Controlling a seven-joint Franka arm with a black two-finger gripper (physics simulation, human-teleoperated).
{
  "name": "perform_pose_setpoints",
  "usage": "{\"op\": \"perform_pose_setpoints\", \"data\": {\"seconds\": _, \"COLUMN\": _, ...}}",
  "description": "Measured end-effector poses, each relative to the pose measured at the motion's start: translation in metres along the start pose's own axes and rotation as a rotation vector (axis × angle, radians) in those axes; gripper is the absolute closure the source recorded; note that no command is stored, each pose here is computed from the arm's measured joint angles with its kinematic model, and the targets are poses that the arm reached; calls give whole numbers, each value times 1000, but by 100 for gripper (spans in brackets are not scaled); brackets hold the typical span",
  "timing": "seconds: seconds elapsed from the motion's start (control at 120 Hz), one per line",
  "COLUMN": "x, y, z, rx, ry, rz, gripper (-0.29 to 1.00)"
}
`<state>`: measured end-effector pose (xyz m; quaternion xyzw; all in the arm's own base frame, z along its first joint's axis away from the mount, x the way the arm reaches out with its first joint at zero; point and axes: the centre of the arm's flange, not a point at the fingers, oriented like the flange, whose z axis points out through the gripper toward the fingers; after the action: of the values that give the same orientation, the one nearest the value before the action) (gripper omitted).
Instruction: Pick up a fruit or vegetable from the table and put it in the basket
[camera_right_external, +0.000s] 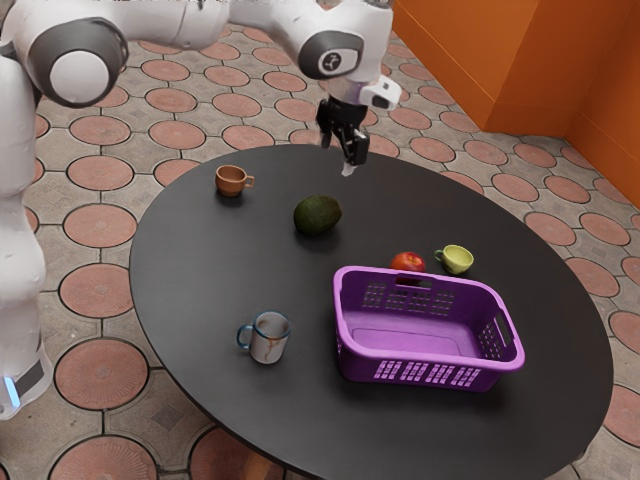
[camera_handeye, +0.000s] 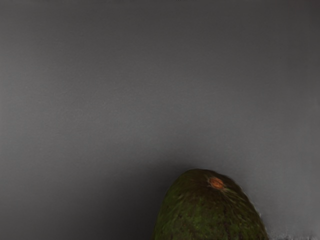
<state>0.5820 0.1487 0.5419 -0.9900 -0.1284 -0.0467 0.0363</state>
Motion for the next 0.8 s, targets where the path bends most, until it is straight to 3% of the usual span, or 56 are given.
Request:
{"op": "perform_pose_setpoints", "data": {"seconds": 0.125, "x": -2, "y": 32, "z": -5, "rx": -6, "ry": 9, "rz": 55, "gripper": 0}}
{"op": "perform_pose_setpoints", "data": {"seconds": 0.342, "x": -2, "y": 17, "z": -2, "rx": -13, "ry": 2, "rz": 35, "gripper": 0}}
{"op": "perform_pose_setpoints", "data": {"seconds": 0.45, "x": -11, "y": 23, "z": 21, "rx": -32, "ry": -49, "rz": 37, "gripper": 0}}
{"op": "perform_pose_setpoints", "data": {"seconds": 0.8, "x": -24, "y": 24, "z": 44, "rx": -71, "ry": -101, "rz": 16, "gripper": 0}}
